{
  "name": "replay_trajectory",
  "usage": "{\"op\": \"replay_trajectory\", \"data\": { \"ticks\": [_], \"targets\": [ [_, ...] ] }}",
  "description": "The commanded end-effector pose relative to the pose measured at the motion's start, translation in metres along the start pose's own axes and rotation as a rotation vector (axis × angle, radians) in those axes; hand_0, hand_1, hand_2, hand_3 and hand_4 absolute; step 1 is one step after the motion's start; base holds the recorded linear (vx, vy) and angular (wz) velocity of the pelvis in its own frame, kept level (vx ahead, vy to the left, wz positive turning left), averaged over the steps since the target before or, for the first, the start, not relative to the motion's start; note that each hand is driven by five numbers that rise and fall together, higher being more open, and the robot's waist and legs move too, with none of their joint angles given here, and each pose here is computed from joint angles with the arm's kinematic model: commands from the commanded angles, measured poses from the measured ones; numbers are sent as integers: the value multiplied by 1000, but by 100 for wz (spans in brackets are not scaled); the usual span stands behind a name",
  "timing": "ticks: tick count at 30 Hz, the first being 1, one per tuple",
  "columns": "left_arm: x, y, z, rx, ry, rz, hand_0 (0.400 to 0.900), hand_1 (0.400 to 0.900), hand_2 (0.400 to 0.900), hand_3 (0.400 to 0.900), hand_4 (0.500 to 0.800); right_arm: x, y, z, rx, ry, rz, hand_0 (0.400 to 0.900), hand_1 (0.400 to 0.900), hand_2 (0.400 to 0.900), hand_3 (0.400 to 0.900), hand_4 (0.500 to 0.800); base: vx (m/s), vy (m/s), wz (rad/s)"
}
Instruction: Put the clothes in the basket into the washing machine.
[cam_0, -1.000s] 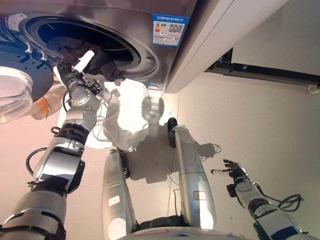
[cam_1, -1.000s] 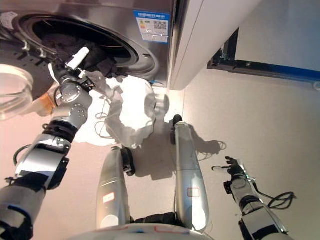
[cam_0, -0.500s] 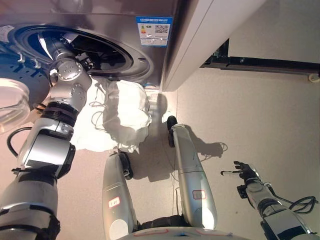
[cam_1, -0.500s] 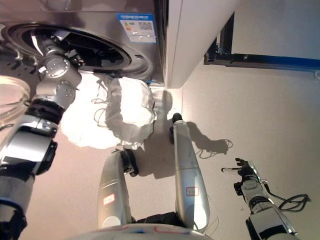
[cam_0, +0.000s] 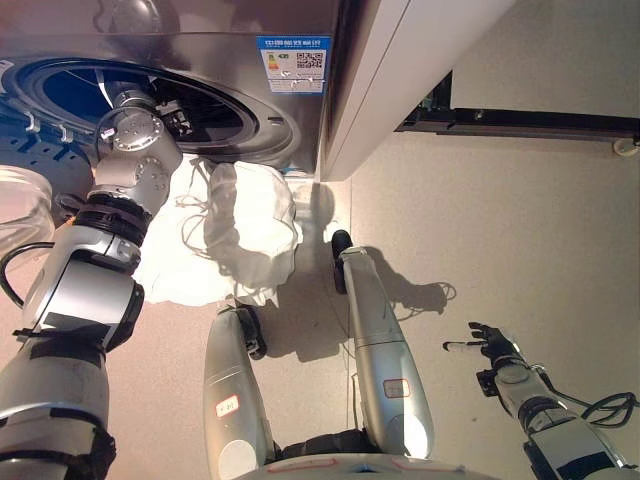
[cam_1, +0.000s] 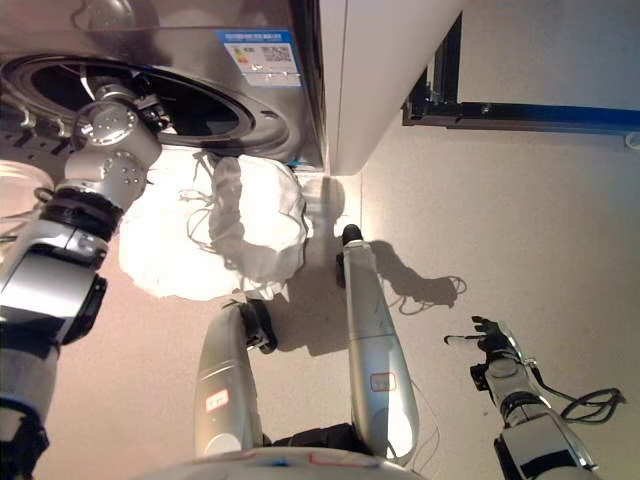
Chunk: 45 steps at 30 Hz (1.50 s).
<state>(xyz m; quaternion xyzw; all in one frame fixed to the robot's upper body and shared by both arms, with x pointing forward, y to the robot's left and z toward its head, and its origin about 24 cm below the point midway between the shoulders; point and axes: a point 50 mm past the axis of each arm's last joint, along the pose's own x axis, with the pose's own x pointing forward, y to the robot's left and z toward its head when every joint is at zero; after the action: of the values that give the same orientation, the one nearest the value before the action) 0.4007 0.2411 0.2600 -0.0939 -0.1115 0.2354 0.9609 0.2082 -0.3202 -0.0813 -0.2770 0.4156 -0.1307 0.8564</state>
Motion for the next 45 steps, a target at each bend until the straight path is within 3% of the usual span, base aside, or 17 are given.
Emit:
{"op": "replay_trajectory", "data": {
  "ticks": [1,6,15,22,26,33,42,43,45],
  "targets": [
    [6,14,40,-48,-159,27,900,900,900,900,800,-17,-14,-72,-57,210,-58,900,900,900,900,800,-31,-1,4],
    [6,19,27,-82,-106,24,900,900,900,900,800,-16,-10,-67,-56,197,-60,900,900,900,900,800,-18,-4,2],
    [2,39,-35,-88,88,38,900,900,900,900,800,-14,4,-54,-48,157,-57,900,900,900,900,800,-44,-13,5],
    [-21,58,-109,-68,304,7,900,900,900,900,800,-14,17,-46,-27,134,-53,900,900,900,900,800,-57,-27,6],
    [-49,73,-164,-35,460,1,900,900,900,900,800,-14,25,-40,-7,115,-45,900,900,900,900,800,-42,-36,4],
    [-120,115,-246,78,700,32,900,900,900,900,800,-16,38,-42,14,106,-24,900,900,900,900,800,-50,-59,3],
    [-227,178,-307,357,1041,0,900,900,900,900,800,-19,45,-49,12,124,1,900,900,900,900,800,17,-56,2],
    [-246,191,-312,366,1112,20,900,900,900,900,800,-21,47,-53,2,133,9,900,900,900,900,800,139,-11,4],
    [-268,206,-316,389,1196,57,900,900,900,900,800,-23,49,-61,-15,158,24,900,900,900,900,800,190,18,8]
  ]
}}
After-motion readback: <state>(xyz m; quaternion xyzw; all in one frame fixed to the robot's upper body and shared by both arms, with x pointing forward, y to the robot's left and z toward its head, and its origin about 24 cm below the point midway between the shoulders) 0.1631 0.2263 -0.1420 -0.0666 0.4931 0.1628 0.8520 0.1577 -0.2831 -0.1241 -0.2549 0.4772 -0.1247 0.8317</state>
